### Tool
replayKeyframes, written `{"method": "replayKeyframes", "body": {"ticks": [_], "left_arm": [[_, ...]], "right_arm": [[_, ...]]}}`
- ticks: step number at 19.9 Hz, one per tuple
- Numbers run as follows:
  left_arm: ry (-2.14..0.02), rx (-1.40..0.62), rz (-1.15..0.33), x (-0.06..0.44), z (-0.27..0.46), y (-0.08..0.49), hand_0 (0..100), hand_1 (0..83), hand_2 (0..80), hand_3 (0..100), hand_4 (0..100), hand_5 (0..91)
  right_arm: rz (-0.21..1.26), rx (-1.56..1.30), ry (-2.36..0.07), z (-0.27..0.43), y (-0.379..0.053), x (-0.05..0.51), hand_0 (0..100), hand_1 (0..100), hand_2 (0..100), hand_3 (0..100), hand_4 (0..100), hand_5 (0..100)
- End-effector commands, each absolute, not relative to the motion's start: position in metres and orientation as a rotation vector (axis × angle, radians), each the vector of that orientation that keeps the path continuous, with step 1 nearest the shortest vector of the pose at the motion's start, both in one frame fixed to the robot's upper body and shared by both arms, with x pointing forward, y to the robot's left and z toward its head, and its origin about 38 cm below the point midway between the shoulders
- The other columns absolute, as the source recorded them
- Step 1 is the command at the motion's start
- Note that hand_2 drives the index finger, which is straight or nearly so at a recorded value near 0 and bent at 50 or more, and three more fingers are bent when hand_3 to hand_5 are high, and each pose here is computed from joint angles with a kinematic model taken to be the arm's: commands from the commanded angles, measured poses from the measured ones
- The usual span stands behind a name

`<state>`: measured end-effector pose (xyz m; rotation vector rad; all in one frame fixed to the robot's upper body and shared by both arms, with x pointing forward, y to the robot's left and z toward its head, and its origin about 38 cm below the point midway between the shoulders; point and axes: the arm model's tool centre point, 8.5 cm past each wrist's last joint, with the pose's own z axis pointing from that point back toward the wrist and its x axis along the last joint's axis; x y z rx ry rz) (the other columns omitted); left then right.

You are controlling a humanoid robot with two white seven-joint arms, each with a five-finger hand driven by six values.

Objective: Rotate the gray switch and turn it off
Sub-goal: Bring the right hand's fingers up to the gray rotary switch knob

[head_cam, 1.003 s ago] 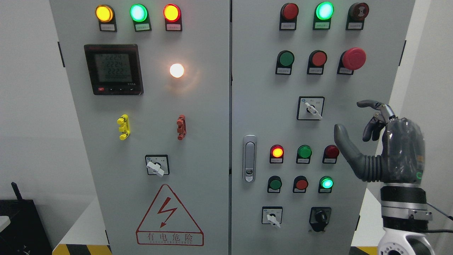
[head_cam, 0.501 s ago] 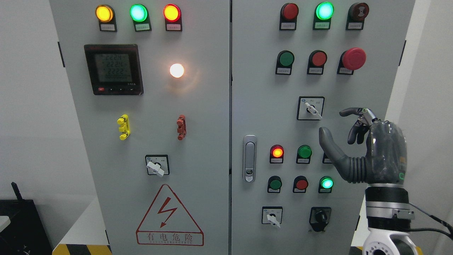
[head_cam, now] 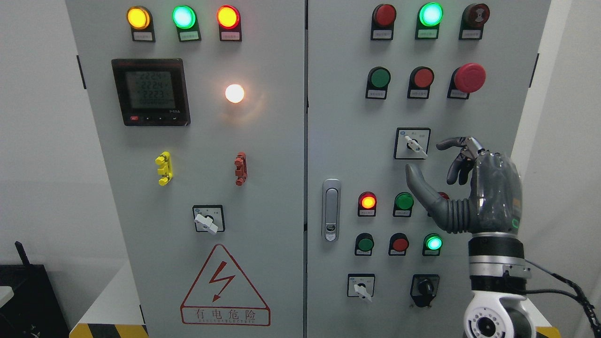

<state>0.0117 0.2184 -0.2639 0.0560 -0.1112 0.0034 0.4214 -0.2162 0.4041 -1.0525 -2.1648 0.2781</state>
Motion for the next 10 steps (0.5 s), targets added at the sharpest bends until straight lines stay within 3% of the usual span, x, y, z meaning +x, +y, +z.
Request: {"method": "replayKeyframes", "body": {"ticks": [1, 10], "left_arm": [[-0.145, 0.058, 0.031, 0.0260, -0.2638, 0.2194, 12, 38.9, 0.0, 0, 0, 0.0], [-0.145, 0.056, 0.031, 0.0260, -0.2638, 0.2184, 12, 38.9, 0.0, 0, 0, 0.0]], "right_arm": [[0.262, -1.051, -2.145, 0.4037, -0.2163, 0.4282, 4, 45, 45, 91, 97, 100], [0.250, -1.046, -2.116, 0.4065, -0.2158, 0.4354, 4, 45, 49, 91, 97, 100]]}}
